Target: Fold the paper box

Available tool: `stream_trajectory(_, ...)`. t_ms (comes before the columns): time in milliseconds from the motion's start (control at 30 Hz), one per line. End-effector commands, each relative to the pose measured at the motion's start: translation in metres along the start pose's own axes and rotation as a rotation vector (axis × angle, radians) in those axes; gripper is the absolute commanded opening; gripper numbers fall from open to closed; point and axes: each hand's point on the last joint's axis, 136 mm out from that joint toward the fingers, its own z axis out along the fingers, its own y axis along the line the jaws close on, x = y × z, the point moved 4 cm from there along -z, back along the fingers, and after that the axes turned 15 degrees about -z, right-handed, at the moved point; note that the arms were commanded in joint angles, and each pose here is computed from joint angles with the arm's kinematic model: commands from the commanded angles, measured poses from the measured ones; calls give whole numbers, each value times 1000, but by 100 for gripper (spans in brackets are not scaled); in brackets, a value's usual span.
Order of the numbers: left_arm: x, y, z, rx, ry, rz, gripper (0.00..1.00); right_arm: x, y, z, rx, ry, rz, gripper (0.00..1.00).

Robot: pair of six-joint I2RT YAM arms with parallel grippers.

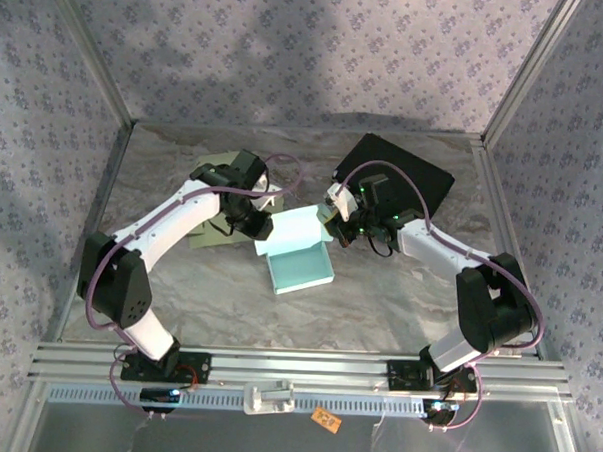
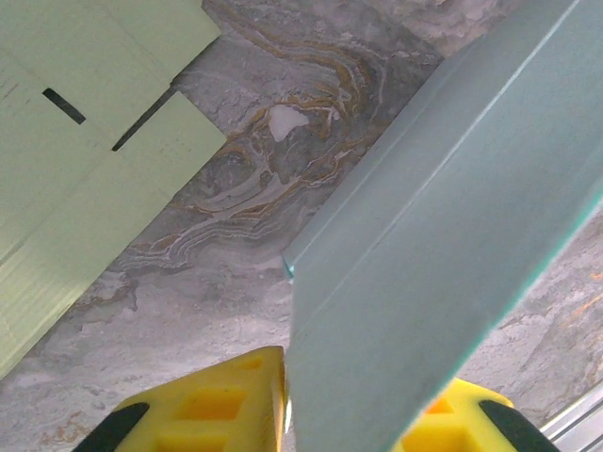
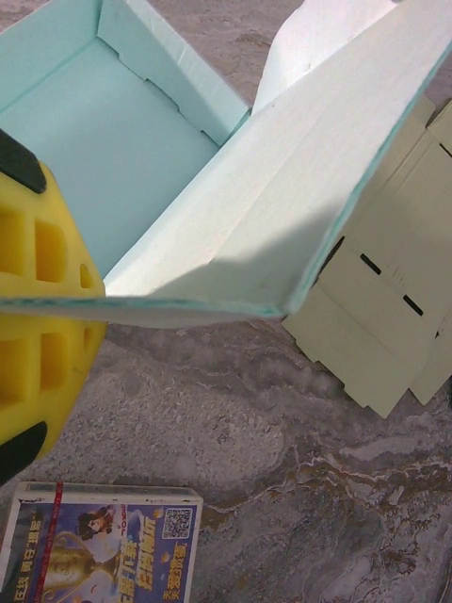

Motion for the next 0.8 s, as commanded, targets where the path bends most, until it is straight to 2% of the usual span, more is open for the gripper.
stream_trajectory(0, 4, 3, -2, -39, 26, -6, 21, 0, -2, 4, 8, 19, 10, 0)
stream_trajectory(167, 12, 5, 0, -58, 51, -19, 28, -1, -4, 4, 24, 16, 13, 0)
stream_trajectory(433, 14, 4, 4, -45, 70, -27, 30, 1, -4, 5, 27, 21, 18, 0)
stream_trajectory(533, 14, 4, 2, -46, 65, -36, 37, 2, -4, 5, 29, 27, 20, 0)
stream_trajectory(600, 13, 1, -7, -34, 41, -39, 42, 3, -4, 4, 30, 28, 20, 0)
stream_trajectory(767, 9, -1, -28, 39, -70, -81, 47, 5, -4, 5, 27, 31, 27, 0)
